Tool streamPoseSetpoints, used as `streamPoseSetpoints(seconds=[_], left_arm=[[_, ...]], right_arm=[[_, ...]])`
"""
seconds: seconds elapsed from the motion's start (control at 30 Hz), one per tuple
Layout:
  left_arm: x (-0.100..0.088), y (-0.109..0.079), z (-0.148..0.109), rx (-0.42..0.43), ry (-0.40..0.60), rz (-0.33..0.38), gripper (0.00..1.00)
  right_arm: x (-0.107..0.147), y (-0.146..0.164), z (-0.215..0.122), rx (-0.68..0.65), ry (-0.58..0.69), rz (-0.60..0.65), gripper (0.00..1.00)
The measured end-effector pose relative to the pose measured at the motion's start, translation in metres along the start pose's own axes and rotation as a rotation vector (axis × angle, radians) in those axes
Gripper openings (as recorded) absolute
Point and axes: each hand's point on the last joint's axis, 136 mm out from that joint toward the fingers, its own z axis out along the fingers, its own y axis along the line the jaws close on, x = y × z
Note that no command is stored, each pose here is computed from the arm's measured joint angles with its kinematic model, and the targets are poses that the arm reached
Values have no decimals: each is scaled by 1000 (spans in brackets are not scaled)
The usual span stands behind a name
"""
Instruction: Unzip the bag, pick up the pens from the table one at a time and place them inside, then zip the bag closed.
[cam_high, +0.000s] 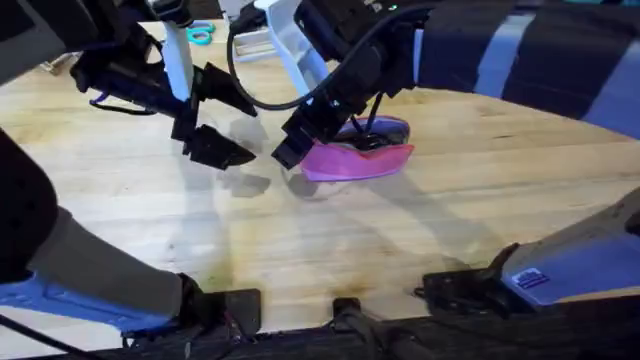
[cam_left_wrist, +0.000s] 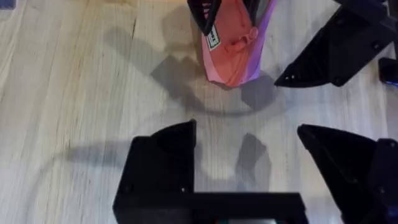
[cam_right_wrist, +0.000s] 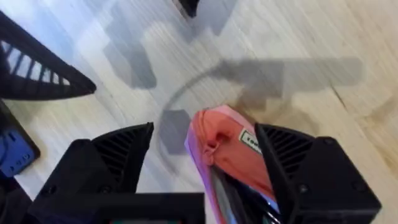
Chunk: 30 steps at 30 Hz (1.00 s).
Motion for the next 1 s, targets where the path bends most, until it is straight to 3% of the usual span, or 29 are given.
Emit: streamPoseSetpoints(seconds=[0.23, 0.5, 0.67, 1.0], left_arm=[[0, 0, 0, 0, 0, 0, 993], [0, 0, 0, 0, 0, 0, 993], [0, 0, 0, 0, 0, 0, 993], [0, 0, 0, 0, 0, 0, 993]], right_arm=[[10, -2, 14, -5, 49, 43, 964], [10, -3, 15, -1, 52, 81, 365], [9, -2, 15, -5, 49, 103, 116], [9, -2, 15, -4, 49, 132, 102]])
